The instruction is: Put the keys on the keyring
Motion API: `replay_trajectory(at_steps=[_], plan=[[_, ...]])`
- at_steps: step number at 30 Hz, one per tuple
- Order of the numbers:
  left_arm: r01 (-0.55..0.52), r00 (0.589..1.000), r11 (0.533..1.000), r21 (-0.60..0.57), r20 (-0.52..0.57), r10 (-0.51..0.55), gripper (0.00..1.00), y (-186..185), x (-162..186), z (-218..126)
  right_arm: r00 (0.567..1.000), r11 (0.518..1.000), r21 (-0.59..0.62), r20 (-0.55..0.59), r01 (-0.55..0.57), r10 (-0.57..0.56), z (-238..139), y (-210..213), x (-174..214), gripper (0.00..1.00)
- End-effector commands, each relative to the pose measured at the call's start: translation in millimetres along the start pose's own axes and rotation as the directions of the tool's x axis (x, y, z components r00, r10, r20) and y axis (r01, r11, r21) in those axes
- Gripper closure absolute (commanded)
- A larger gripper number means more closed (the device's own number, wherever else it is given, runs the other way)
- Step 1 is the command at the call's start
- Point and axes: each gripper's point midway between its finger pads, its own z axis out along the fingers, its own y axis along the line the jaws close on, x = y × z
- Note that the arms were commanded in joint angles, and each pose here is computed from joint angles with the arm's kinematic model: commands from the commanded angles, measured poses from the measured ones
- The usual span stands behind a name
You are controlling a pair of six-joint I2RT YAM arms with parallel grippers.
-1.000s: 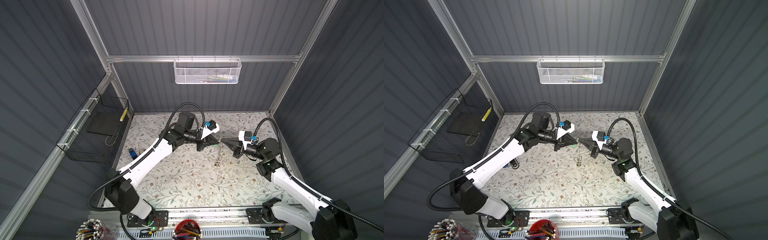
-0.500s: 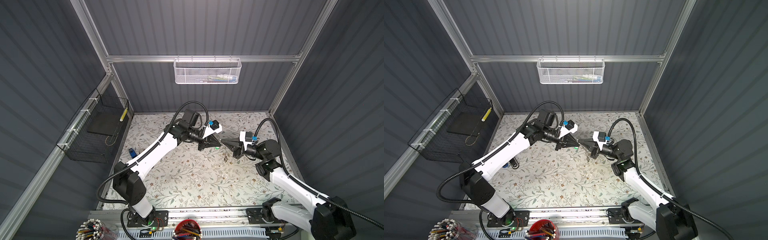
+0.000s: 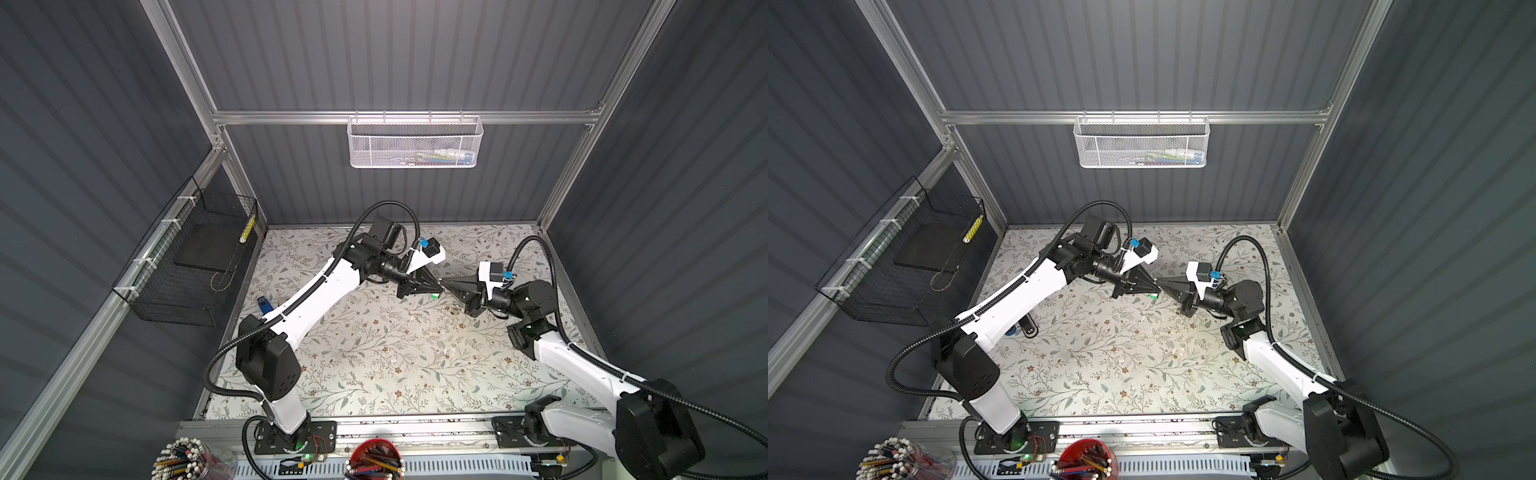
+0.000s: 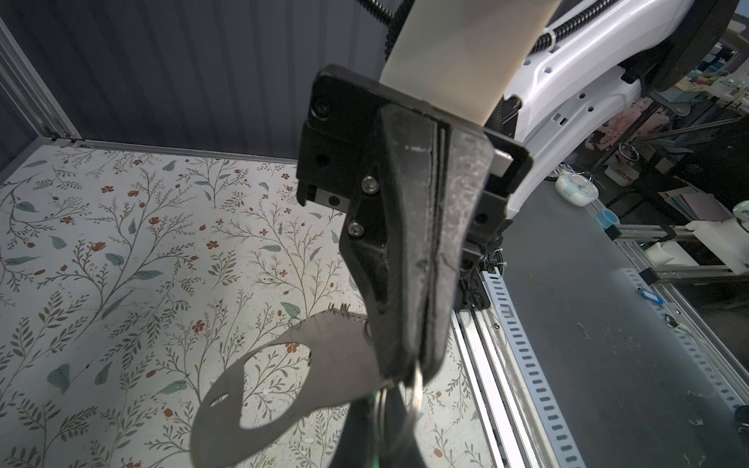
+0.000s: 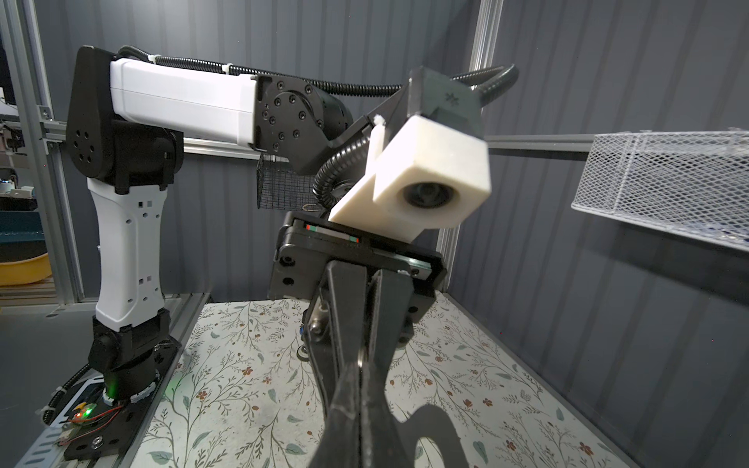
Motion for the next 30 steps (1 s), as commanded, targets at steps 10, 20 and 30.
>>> replay_trajectory(at_steps=[10,20,30], plan=[[-0.038,0.999,0.997,-0.066,-0.041,0.035,1.0,12,-8,-19,0.998,0.989,-0.145,-0.063,-0.036,0.027,-11,27,0,1.0],[-0.014,0.999,1.0,-0.005,-0.048,0.014,1.0,5,-5,-8,0.997,0.996,-0.089,-0.072,-0.014,0.007,-11,16,1,1.0],[0.001,0.999,0.997,0.083,-0.032,0.002,1.0,-5,-11,11,0.999,0.997,-0.067,0.014,-0.039,0.04,-6,3,0,1.0]])
